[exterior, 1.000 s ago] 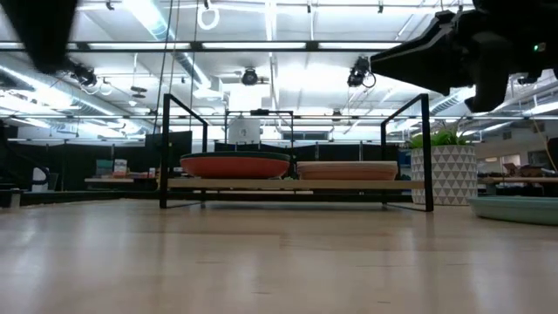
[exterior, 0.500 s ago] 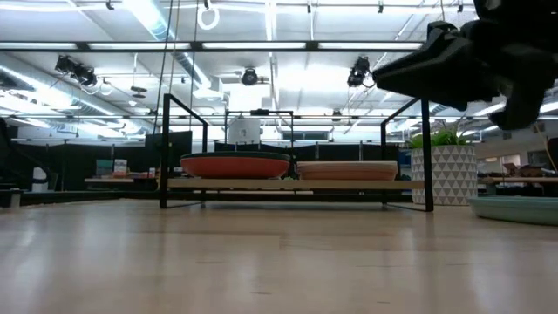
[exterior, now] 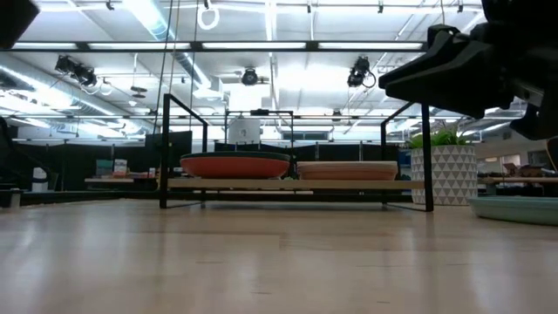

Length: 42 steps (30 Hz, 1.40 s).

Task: Place and stack plates onto a shelf
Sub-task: Stack the blue plate on top of the dark blue plate on the shelf

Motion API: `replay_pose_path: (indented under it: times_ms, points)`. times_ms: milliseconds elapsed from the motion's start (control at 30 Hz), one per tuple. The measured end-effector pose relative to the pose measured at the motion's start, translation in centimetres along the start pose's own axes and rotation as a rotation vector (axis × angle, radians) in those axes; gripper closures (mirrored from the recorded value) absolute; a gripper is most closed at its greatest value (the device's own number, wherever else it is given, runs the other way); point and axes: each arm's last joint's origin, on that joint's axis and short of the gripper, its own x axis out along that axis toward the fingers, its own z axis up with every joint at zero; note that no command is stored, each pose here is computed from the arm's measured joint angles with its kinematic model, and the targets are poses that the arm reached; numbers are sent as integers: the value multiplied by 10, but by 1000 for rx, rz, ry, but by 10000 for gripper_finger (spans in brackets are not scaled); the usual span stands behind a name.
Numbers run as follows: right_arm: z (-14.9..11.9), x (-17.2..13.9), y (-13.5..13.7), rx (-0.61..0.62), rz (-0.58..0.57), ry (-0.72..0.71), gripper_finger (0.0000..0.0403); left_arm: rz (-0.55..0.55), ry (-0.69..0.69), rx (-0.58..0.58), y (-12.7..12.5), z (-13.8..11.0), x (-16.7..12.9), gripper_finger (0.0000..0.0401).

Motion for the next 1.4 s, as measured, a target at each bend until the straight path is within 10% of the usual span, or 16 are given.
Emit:
replay_pose_path:
  times_ms: [867, 1200, 1400]
  points:
    - [1, -1, 1, 0, 11, -7, 294, -82, 46, 225, -5, 14, -19, 389]
    - [-1, -1, 2, 4, 23, 3, 294, -400, -354, 814, -17, 54, -112, 389]
    - [-2, -1, 4, 29, 50, 8, 294, -317, -575, 1012, -28, 100, -132, 389]
